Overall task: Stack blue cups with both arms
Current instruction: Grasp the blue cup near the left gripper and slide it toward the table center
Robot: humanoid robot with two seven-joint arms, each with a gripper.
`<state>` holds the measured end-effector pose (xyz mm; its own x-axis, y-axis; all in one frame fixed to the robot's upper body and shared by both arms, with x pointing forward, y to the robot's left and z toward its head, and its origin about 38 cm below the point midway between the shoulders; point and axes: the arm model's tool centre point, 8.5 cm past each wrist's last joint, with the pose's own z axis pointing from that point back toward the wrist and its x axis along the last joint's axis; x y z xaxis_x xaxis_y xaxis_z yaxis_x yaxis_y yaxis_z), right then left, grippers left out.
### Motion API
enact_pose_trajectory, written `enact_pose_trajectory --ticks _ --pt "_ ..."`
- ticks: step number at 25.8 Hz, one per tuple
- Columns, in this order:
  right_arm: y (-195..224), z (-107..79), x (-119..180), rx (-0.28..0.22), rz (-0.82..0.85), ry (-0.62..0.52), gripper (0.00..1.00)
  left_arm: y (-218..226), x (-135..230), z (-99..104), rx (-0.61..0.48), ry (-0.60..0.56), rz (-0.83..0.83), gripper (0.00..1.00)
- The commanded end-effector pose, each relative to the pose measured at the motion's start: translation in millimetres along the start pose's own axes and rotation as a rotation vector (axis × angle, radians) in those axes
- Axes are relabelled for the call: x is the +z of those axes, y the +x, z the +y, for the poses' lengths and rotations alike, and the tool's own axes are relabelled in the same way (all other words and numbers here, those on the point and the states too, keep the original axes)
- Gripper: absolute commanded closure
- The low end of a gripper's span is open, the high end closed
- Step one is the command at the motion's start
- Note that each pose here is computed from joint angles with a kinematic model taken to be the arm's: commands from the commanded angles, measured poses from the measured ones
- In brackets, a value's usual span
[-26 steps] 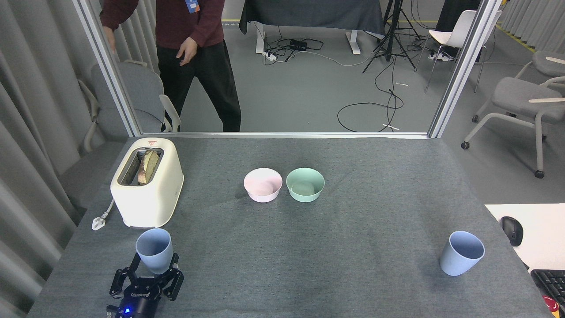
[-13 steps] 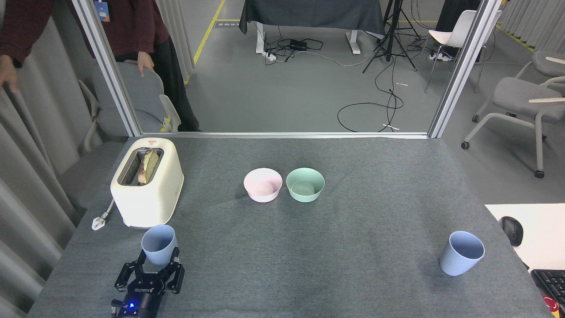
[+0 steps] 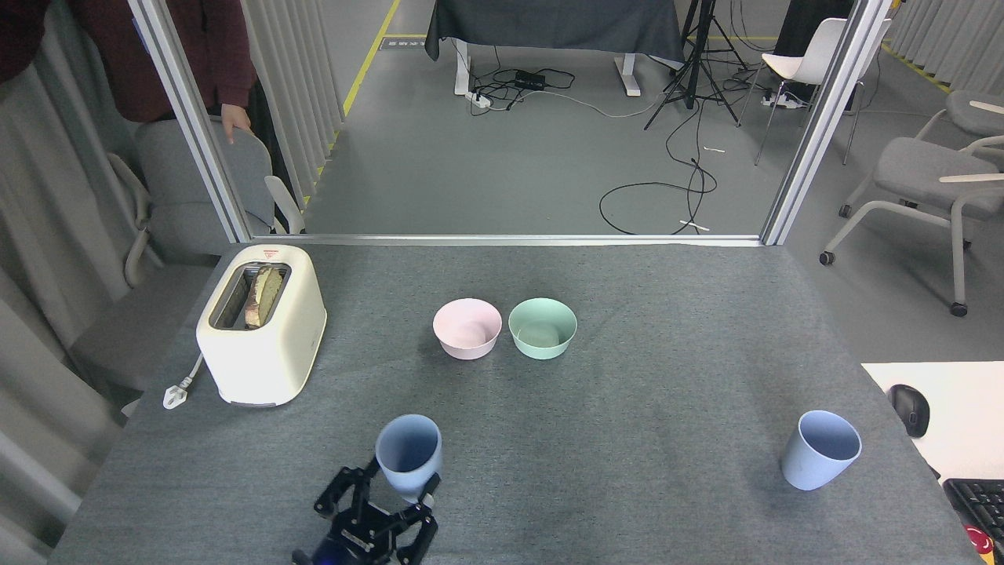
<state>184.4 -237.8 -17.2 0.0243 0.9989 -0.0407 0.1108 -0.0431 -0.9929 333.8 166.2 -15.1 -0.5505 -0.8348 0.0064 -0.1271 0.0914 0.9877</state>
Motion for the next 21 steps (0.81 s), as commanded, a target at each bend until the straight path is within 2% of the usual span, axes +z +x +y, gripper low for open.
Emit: enact_pose_trajectory --ticks 1,13,14,16,21 --pt "-1.5 0.0 -0.1 0.004 0.002 0.000 0.00 44.2 4.6 -7.1 0.017 -0.012 -0.128 0.43" --pt "-2.4 -1.2 -0.2 0.007 0.001 -0.003 0.00 97.2 -11.4 -17.4 0.064 -0.018 -0.207 0.38" --pt "-2.5 -1.4 0.2 0.006 0.002 -0.003 0.00 100.1 -11.4 -20.4 0.074 -0.026 -0.204 0.33" --pt "-3.0 -1.0 1.5 0.008 0.003 0.000 0.00 103.7 -12.9 -27.2 0.087 -0.044 -0.197 0.01" --pt "-4.1 -1.0 1.5 0.010 0.005 0.000 0.00 97.4 -12.7 -29.1 0.082 -0.051 -0.191 0.00"
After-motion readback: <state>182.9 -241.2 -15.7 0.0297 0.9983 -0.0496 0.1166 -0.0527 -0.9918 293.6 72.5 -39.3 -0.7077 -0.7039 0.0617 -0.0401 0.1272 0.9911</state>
